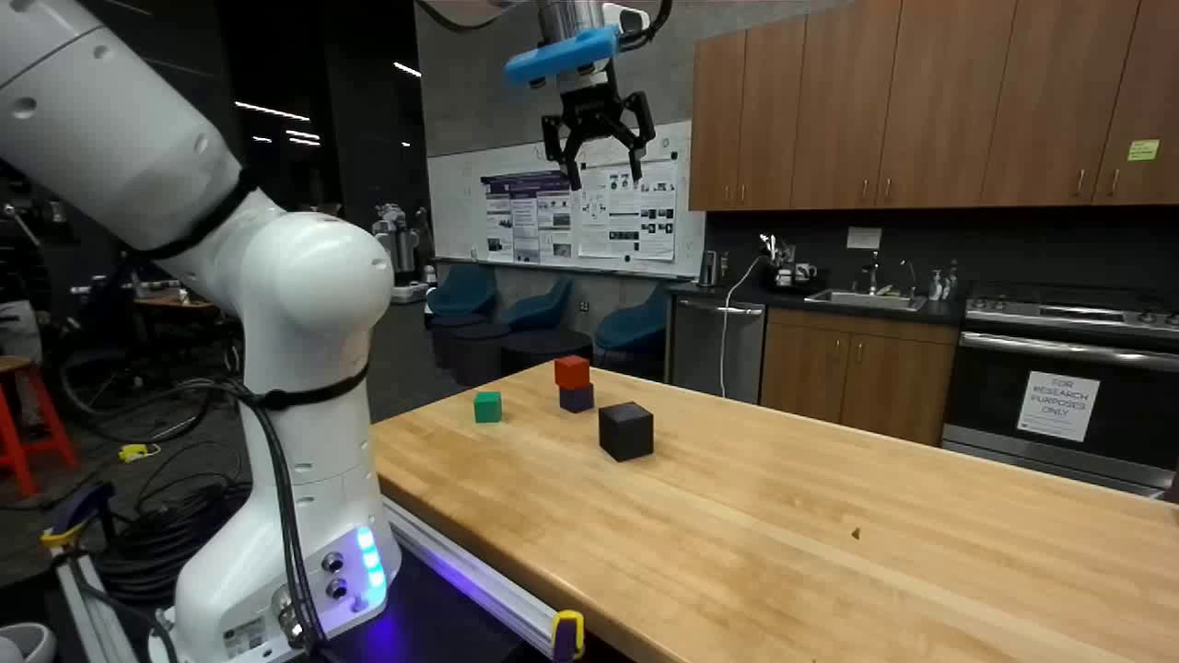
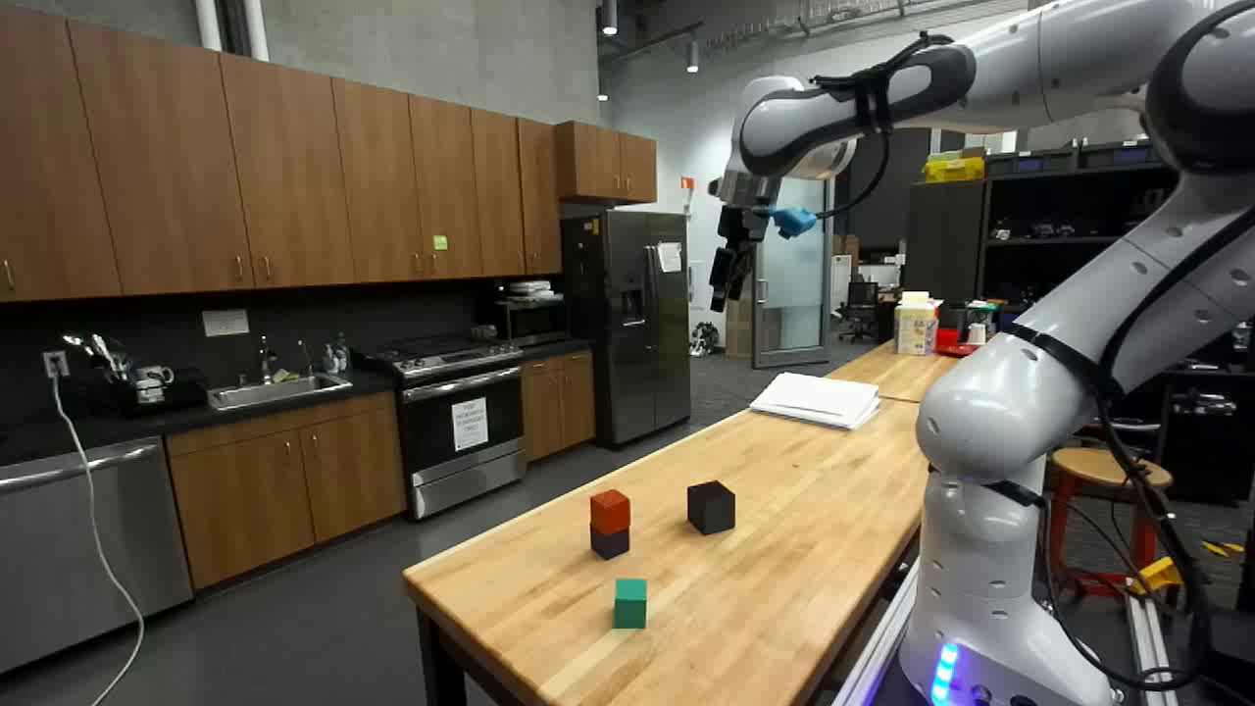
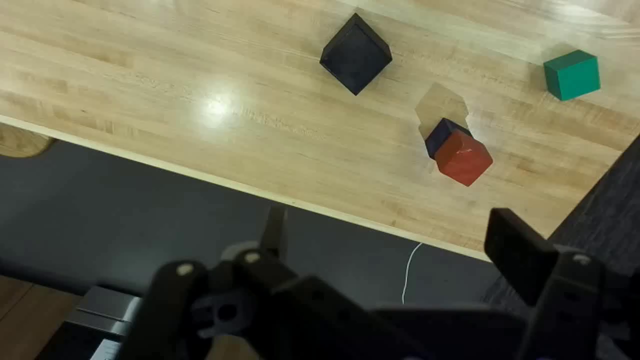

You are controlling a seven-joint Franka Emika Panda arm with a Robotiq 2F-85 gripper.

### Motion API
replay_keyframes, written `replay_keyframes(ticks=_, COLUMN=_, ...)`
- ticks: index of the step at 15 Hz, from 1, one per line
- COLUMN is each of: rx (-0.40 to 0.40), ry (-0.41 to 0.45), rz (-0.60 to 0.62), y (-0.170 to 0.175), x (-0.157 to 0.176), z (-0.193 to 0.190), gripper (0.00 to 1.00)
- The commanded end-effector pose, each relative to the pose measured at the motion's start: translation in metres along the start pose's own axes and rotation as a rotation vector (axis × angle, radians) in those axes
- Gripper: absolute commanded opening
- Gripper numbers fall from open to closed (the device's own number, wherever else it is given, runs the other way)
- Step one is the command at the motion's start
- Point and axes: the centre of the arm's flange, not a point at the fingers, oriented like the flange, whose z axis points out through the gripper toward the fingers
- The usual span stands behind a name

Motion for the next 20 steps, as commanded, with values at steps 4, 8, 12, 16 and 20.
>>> replay_keyframes(ticks=4, rx=0.005, ry=0.001, rz=-0.02, y=-0.003, x=0.0, z=0.002, gripper=1.0)
replay_keyframes(ticks=8, rx=0.033, ry=0.002, rz=-0.079, y=-0.011, x=-0.001, z=0.005, gripper=1.0)
replay_keyframes(ticks=12, rx=0.027, ry=0.002, rz=-0.088, y=-0.013, x=-0.002, z=0.004, gripper=1.0)
replay_keyframes(ticks=16, rx=0.001, ry=-0.002, rz=0.0, y=0.0, x=0.0, z=0.001, gripper=1.0)
replay_keyframes(ticks=20, rx=0.003, ry=-0.003, rz=-0.007, y=-0.003, x=0.0, z=0.002, gripper=1.0)
